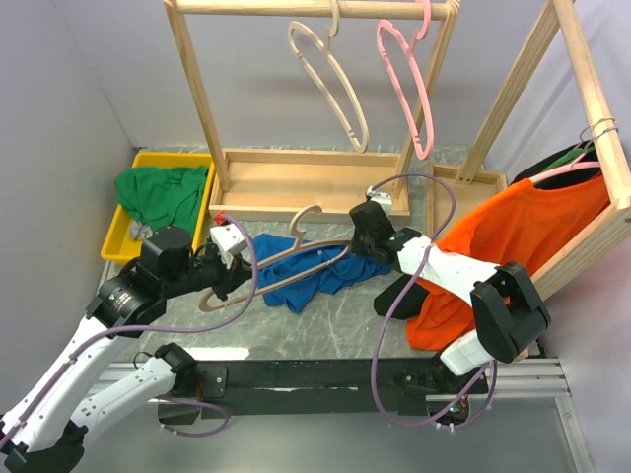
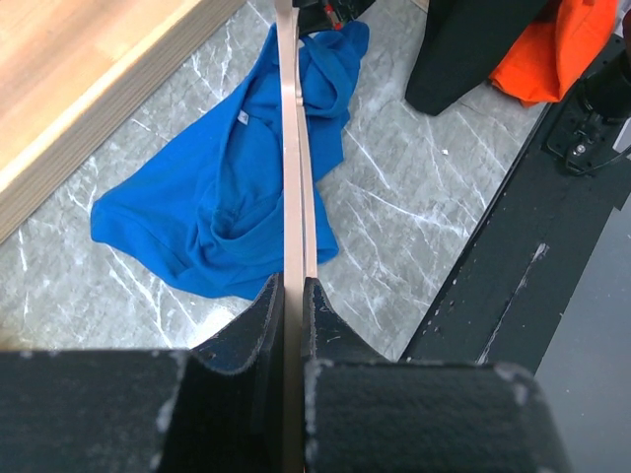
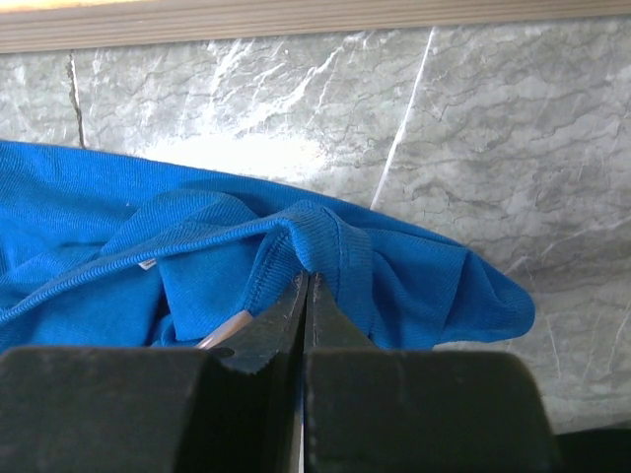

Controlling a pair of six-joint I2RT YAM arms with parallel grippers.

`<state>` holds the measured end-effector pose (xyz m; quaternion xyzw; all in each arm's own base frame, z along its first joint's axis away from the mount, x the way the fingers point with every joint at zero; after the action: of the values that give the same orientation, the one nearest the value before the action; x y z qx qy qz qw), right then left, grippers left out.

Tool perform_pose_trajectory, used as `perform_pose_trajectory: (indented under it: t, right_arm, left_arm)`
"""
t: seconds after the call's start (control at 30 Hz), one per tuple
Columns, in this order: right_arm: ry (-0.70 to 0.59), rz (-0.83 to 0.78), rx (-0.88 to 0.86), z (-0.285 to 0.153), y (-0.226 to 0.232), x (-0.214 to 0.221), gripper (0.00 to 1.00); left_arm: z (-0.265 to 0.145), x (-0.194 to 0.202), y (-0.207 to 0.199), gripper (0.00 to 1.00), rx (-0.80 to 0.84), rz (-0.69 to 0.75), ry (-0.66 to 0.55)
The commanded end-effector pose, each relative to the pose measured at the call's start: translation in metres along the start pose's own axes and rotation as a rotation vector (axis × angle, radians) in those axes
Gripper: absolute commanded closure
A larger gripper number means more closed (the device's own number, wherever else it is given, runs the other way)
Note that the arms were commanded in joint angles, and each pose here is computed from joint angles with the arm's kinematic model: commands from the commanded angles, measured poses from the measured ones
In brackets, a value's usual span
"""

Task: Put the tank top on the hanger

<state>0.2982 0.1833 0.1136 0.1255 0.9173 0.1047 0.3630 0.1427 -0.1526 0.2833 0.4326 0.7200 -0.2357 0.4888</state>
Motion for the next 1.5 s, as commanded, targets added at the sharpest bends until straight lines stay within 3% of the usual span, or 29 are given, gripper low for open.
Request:
perform_pose_trajectory:
  t: [0.0,0.43,0.8,0.97,1.1,1.47]
  right_arm:
    - [-0.062,0.016,-0.051,-0.015,0.015,-0.024,1.00]
    - [-0.138,0.046,-0.149,-0.048,0.035,-0.058,1.00]
    - [-0.157,0.040,-0.259,-0.070,0.050,-0.064,1.00]
    - [-0.176,0.052,-0.303,-0.085,0.054,-0.071,1.00]
    - [-0.181,0.065,-0.317,-0.087,0.055,-0.071,1.00]
    - [-0.147,0.092,-0.432,-0.095,0.075,-0.071,1.00]
  left_arm:
    - [0.000,-0.017,0.001,0.99,0.007,0.049,-0.084]
    - [0.011,-0.016,-0.001,0.99,0.055,0.042,-0.059]
    - [0.024,-0.033,0.001,0.99,0.073,0.051,-0.163]
    - [0.041,-0.030,0.012,0.99,0.019,-0.001,-0.155]
    - [0.049,-0.040,0.017,0.99,-0.013,-0.044,-0.241]
    - [0.070,-0.044,0.027,0.99,-0.061,-0.131,-0.336]
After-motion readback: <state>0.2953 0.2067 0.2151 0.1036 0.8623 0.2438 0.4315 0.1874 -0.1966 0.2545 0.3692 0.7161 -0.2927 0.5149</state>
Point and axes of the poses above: each gripper's point midway between its finger pads, its own z axis out along the fingers, its own y axis along the line the jaws close on, x = y × z, the point moved 4 cm from there along -z, back along the fingers, and after that the axes turned 9 degrees about z, right-handed, at the moved point
